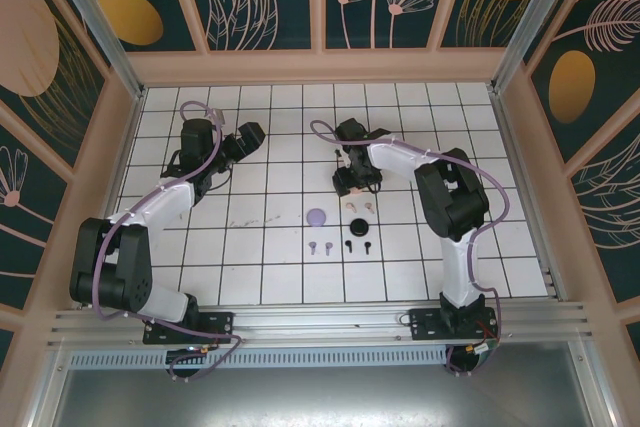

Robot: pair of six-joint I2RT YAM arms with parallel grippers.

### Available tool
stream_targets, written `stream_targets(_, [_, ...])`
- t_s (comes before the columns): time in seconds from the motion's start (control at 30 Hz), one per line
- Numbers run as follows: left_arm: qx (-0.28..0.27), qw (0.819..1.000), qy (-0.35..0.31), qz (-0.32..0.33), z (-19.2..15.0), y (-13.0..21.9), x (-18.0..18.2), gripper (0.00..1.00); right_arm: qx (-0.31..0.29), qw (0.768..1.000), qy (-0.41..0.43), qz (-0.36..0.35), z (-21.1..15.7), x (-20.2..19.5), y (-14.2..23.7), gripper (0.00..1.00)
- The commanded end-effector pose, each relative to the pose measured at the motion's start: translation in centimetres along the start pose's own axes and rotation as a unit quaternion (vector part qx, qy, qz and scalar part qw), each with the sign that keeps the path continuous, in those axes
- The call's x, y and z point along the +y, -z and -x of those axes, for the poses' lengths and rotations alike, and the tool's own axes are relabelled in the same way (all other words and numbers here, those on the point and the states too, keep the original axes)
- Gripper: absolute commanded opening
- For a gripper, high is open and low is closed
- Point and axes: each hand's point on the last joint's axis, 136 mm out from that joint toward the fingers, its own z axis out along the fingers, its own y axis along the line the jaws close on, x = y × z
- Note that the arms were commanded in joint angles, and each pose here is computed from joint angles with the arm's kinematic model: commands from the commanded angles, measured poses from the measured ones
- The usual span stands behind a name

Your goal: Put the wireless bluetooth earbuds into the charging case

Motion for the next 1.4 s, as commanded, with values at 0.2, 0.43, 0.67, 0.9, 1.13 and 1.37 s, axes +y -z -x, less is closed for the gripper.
stream_targets(0.2, [-0.005, 1.000, -0.017, -0.016, 0.6, -0.1, -1.2, 0.99, 0.024, 1.000, 0.011, 0.009, -0.5, 0.8, -0.6, 0.55])
stream_targets(0.43, [-0.016, 1.000, -0.007, -0.018, 1.1, -0.1, -1.3, 0.99, 0.001, 0.999, -0.030, 0.029, 0.4, 1.5, 0.8, 0.42])
stream_targets(0.67, [-0.033, 0.998, 0.037, -0.040, 2.3, -0.3, -2.5, 0.99, -0.087, 0.985, -0.117, 0.096, 5.2, 3.2, 5.0, 0.41])
stream_targets(0.9, [-0.031, 0.998, 0.035, -0.051, 2.3, -1.0, -2.5, 0.99, -0.112, 0.977, -0.143, 0.112, 8.2, 3.5, 5.8, 0.41])
stream_targets(1.13, [-0.031, 0.998, 0.027, -0.045, 1.6, -0.6, -1.8, 0.99, -0.098, 0.980, -0.160, 0.065, 7.7, 1.9, 3.7, 0.41])
stream_targets(1.37, [-0.031, 0.998, 0.031, -0.044, 1.4, -0.6, -1.7, 0.99, -0.065, 0.977, -0.200, 0.024, 5.2, 0.5, 0.8, 0.43])
